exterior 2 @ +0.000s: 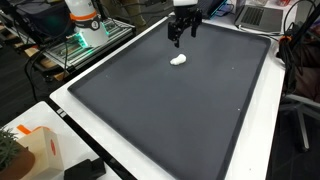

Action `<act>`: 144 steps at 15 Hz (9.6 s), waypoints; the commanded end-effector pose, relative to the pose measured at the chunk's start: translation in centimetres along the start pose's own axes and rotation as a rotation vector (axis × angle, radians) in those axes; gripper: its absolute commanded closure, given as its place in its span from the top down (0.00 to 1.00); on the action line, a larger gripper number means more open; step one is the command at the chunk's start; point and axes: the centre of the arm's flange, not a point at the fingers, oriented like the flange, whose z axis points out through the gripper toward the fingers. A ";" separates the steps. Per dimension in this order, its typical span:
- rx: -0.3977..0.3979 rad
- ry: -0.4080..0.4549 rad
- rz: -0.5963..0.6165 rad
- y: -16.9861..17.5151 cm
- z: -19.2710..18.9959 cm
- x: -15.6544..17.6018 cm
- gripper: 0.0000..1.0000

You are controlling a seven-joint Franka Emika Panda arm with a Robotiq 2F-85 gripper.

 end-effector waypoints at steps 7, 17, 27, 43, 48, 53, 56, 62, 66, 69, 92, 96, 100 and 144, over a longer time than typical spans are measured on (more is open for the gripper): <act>0.099 -0.241 0.130 2.9 2.6 7.6 1.00; 0.004 -0.268 0.164 3.1 4.8 9.4 1.00; 0.003 -0.538 0.190 4.3 6.0 13.9 1.00; -0.007 -0.777 0.265 4.2 11.4 16.0 1.00; -0.013 -0.789 0.271 4.3 11.9 15.6 1.00; 0.026 -0.643 0.251 6.4 8.4 11.9 1.00; 0.063 -0.552 0.179 9.8 4.0 7.9 1.00; 0.286 -0.430 0.048 10.4 -1.7 1.4 1.00; 0.245 -0.413 -0.191 9.1 -3.5 -4.1 1.00; 0.168 -0.402 -0.345 8.6 -5.9 -9.8 1.00; 0.107 -0.223 -0.748 9.8 -15.5 -3.9 1.00; 0.249 -0.091 -0.605 10.3 -19.4 -4.4 1.00; 0.427 -0.060 -0.456 7.2 -19.4 -5.6 1.00; -0.173 -0.198 -0.523 2.0 -15.8 -10.7 1.00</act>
